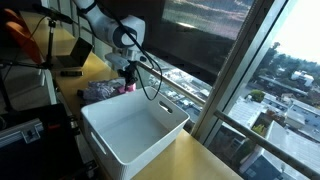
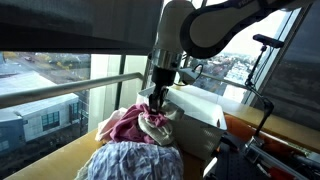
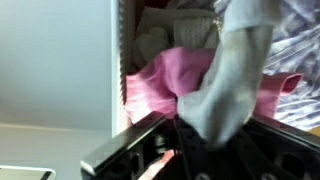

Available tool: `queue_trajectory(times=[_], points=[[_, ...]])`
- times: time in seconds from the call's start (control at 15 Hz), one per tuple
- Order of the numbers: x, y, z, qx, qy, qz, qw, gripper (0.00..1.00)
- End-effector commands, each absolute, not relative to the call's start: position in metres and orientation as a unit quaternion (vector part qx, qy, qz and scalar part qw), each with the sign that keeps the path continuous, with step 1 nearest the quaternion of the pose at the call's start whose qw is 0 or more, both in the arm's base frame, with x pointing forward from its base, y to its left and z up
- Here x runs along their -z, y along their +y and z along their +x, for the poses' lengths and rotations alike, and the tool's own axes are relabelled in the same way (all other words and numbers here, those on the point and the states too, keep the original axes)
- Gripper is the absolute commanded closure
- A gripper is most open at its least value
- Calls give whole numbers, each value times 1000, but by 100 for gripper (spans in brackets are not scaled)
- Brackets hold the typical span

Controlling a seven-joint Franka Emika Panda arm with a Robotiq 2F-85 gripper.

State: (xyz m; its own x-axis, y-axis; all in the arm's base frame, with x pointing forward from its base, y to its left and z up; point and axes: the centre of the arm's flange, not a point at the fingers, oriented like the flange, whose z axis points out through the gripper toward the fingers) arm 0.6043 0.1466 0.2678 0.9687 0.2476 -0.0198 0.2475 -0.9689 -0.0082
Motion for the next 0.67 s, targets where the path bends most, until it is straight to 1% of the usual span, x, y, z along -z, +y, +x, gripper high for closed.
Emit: queue_trajectory(times=[0.0,0.33,0.6], points=[[-353,133,568,16,-131,-991,-17,97],[-473,124,551,86,-134,-987,-17,96],[-576,96,539,162,-125,-979,-17,96]])
